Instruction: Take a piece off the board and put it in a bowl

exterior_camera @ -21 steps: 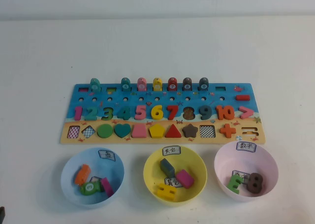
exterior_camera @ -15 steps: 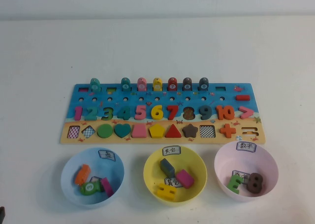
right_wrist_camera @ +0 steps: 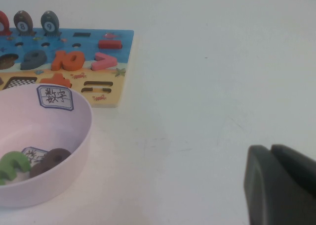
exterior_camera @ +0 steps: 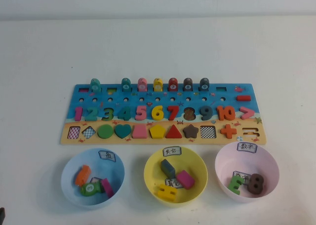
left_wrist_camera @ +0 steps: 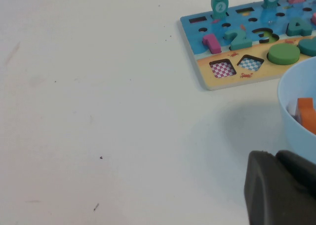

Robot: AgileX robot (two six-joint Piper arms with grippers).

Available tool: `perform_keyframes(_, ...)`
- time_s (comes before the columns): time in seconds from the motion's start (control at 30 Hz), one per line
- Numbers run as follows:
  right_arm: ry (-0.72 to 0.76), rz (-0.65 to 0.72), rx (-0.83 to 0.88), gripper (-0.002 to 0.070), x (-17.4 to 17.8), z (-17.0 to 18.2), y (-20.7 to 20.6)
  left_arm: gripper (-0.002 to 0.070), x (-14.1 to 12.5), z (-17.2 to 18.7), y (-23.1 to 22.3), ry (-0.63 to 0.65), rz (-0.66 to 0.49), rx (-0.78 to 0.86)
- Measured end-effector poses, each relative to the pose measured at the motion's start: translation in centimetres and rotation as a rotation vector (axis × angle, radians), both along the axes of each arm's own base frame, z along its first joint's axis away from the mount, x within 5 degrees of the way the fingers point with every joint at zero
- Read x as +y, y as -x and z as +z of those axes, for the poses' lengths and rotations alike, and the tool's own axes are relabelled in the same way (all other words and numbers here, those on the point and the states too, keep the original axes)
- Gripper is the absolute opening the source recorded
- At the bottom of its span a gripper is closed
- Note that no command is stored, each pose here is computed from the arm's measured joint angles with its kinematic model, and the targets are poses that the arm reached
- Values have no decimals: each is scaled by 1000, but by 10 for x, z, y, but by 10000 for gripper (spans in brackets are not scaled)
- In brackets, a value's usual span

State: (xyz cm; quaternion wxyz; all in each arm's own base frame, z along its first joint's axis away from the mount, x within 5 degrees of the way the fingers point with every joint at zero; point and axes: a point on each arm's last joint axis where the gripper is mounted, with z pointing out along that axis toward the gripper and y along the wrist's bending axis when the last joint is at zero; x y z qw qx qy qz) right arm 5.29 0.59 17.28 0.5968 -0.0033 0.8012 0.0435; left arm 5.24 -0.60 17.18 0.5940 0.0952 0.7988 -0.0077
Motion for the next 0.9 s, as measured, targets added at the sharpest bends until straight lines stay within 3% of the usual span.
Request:
perform_keyframes(0.3, -3, 0, 0, -17, 0, 0, 0, -4, 0, 0, 0, 0, 0, 0)
perform_keyframes(0.4, -78, 5, 2, -17, 2, 0, 0, -4, 0, 0, 0, 0, 0, 0)
perform_keyframes(0.5, -284, 20, 7, -17, 9, 3, 0, -4, 0, 0, 0, 0, 0, 0)
perform_keyframes(0.63, -744, 50, 15, -17, 20, 12, 1, -4, 0, 0, 0, 0, 0, 0)
perform_keyframes(0.73, -994, 54, 4, -17, 23, 19, 1, -4, 0, 0, 0, 0, 0, 0)
perform_keyframes(0.9, -982, 60, -25, -17, 22, 21, 1, -4, 0, 0, 0, 0, 0, 0)
